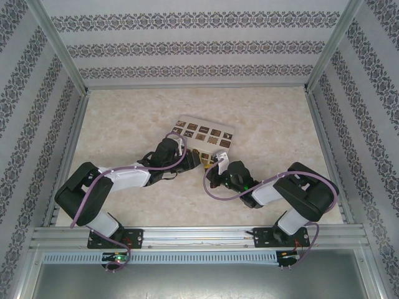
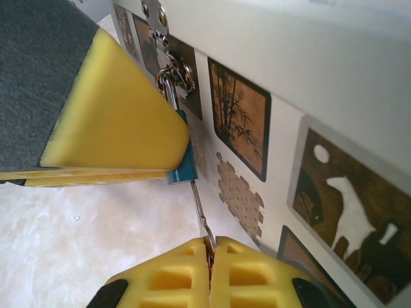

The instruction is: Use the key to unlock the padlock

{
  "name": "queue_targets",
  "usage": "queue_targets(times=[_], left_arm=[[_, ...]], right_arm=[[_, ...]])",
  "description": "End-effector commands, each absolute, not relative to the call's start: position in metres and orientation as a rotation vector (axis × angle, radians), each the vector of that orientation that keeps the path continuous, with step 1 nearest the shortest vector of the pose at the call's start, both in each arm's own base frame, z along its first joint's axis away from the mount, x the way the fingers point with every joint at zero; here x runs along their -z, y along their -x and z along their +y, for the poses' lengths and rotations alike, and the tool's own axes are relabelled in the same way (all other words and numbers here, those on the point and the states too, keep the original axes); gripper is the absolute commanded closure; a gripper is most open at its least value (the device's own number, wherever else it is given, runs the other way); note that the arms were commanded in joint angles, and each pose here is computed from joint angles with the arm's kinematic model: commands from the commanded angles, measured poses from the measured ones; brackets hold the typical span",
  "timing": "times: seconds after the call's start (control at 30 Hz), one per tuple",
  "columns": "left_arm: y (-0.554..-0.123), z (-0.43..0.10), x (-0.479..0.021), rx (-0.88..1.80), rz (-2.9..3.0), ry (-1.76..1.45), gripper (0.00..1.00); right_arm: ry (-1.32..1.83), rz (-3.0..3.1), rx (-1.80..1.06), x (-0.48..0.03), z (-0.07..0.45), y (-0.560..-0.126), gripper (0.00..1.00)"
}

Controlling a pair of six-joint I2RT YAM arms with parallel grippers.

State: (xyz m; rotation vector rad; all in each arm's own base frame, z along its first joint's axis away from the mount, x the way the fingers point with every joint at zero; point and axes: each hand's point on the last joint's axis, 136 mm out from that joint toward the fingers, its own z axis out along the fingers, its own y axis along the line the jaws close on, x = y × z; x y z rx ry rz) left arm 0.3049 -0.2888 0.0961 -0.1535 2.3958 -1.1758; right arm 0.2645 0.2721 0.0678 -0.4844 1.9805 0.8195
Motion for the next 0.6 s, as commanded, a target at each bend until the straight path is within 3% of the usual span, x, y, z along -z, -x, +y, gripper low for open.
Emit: queue_targets(times=[0.0, 0.57], left_arm=[[-0.3074, -0.3042, -0.1178, 1.265, 2.328, 0.106, 0.71], [-0.3089, -0.3048, -0.1188, 1.268, 2.326, 0.116, 0.71]], right_arm=[[0.461, 1.895, -0.879, -0.0918, 0.2768, -0.2688, 1.0], [0.458, 1.87, -0.876, -0.0973, 0.2768, -0.2717, 1.0]])
